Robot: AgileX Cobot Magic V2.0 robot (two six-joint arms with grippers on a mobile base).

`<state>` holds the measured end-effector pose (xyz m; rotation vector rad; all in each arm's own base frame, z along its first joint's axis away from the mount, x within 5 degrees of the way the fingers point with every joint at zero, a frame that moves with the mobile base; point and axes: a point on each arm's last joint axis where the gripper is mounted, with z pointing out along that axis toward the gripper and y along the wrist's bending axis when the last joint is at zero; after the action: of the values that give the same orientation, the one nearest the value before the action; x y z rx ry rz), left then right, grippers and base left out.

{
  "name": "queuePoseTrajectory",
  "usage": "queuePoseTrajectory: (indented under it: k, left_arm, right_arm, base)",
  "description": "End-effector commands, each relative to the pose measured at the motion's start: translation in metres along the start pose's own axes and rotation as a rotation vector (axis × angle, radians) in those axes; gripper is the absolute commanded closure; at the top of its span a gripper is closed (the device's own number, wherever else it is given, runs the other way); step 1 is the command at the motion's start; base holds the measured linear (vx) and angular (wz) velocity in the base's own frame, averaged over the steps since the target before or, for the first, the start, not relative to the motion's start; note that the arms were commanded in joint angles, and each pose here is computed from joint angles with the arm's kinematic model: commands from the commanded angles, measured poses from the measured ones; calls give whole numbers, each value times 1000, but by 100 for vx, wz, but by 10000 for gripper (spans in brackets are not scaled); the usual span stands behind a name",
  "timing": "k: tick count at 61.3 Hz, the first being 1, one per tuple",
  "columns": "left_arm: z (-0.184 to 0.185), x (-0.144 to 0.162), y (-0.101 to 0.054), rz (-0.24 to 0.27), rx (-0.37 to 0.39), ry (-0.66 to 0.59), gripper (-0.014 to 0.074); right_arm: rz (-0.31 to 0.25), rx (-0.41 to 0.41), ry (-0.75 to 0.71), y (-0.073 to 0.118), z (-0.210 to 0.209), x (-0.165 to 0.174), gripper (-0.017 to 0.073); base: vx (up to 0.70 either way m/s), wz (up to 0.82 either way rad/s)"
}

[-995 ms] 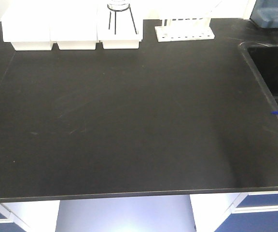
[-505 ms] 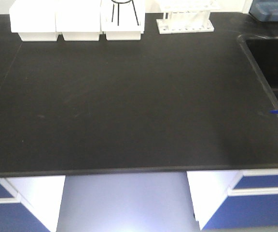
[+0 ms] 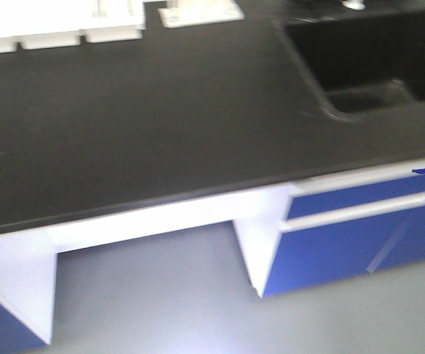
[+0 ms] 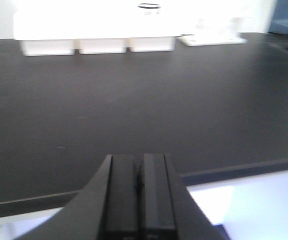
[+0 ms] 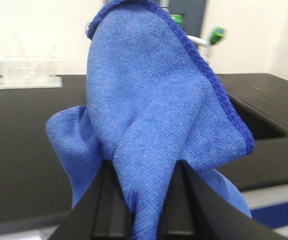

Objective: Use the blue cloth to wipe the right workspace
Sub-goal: 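Drive the base away from the bench, carrying the cloth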

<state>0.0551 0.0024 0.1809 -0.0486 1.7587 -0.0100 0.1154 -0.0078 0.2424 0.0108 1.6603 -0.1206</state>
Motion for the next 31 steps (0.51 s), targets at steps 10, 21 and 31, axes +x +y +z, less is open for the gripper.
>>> queuePoseTrajectory:
  k: [10, 21, 31]
  left_arm:
    - [1, 2, -1, -6, 19, -62, 599]
    - [1, 2, -1, -6, 19, -62, 599]
    - [1, 2, -1, -6, 19, -62, 599]
  right_arm:
    - [-10, 38, -98, -4, 1, -17, 561]
    - [-10, 38, -98, -4, 1, -17, 561]
    - [-10, 38, -98, -4, 1, -17, 561]
  base:
    - [-26, -60]
    - [-26, -63]
    - [-25, -59]
